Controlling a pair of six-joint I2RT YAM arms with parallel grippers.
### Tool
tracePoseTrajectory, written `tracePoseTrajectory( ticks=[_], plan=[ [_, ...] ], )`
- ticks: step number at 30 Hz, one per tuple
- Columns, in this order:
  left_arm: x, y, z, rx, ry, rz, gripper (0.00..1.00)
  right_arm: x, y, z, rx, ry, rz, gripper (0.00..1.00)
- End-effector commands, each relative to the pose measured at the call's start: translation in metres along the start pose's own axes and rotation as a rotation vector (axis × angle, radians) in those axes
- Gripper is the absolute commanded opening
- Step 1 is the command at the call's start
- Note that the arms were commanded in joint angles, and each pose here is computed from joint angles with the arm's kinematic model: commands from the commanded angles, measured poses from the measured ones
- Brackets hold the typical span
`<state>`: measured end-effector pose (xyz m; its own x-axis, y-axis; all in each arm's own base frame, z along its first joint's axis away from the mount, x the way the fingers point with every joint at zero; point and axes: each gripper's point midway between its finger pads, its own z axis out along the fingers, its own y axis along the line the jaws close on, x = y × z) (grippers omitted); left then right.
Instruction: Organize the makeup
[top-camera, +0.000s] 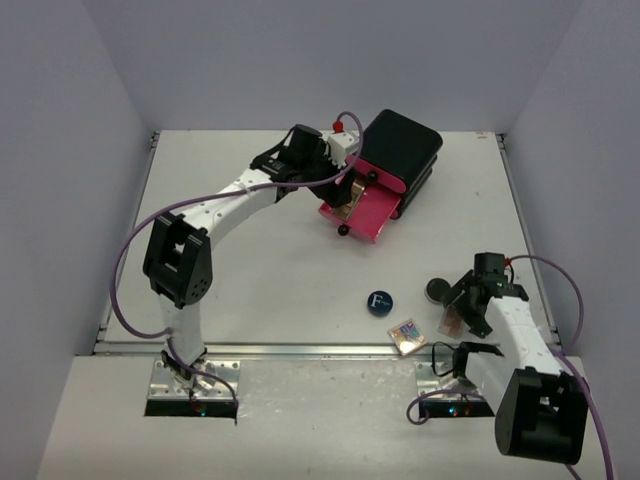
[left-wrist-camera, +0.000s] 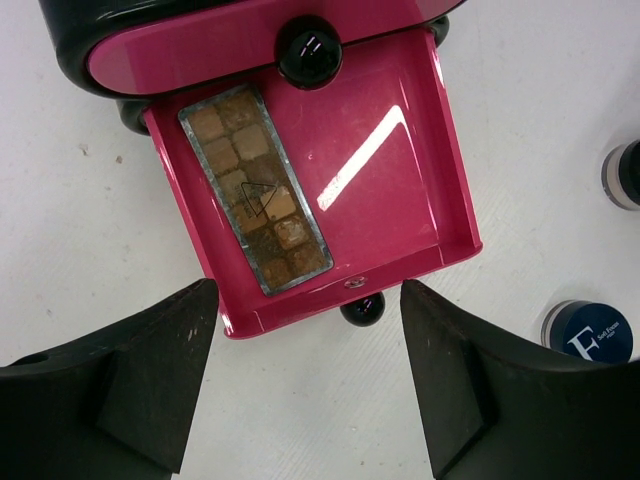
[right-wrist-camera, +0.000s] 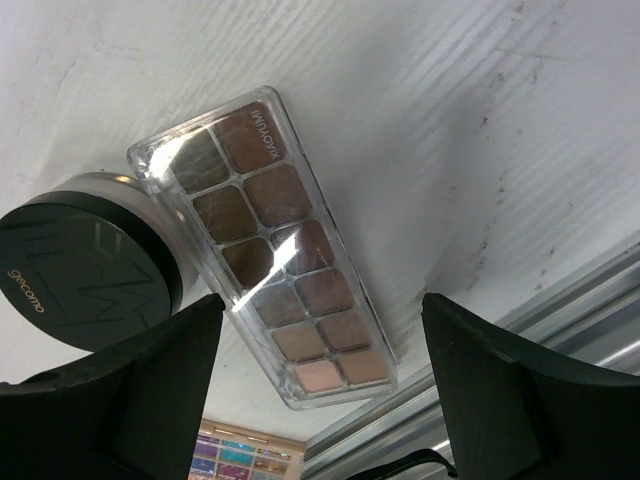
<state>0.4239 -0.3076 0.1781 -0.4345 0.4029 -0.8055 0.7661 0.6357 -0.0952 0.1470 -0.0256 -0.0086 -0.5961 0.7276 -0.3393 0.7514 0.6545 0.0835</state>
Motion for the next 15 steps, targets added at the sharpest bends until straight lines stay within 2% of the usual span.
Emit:
tracePoseTrajectory(
  ticks=[1, 5, 12, 15],
  plan=[
    [-0.016, 0.009, 0.002, 0.017, -0.040, -0.023, 0.71, 0.003, 0.007, 0.007, -0.063, -0.010, -0.056, 0.81],
    [-0.016, 0.012, 0.003, 0.029, -0.036, -0.041, 0.71, 0.007, 0.009, 0.012, -0.061, 0.025, -0.080, 0.77],
    [-0.019, 0.019, 0.002, 0.031, -0.046, -0.056, 0.71, 0.007, 0.017, 0.013, -0.080, 0.043, -0.146, 0.77],
    [-0.018, 0.020, 0.005, 0.041, -0.042, -0.070, 0.71, 0.003, 0.017, 0.014, -0.066, 0.038, -0.155, 0.70]
  ],
)
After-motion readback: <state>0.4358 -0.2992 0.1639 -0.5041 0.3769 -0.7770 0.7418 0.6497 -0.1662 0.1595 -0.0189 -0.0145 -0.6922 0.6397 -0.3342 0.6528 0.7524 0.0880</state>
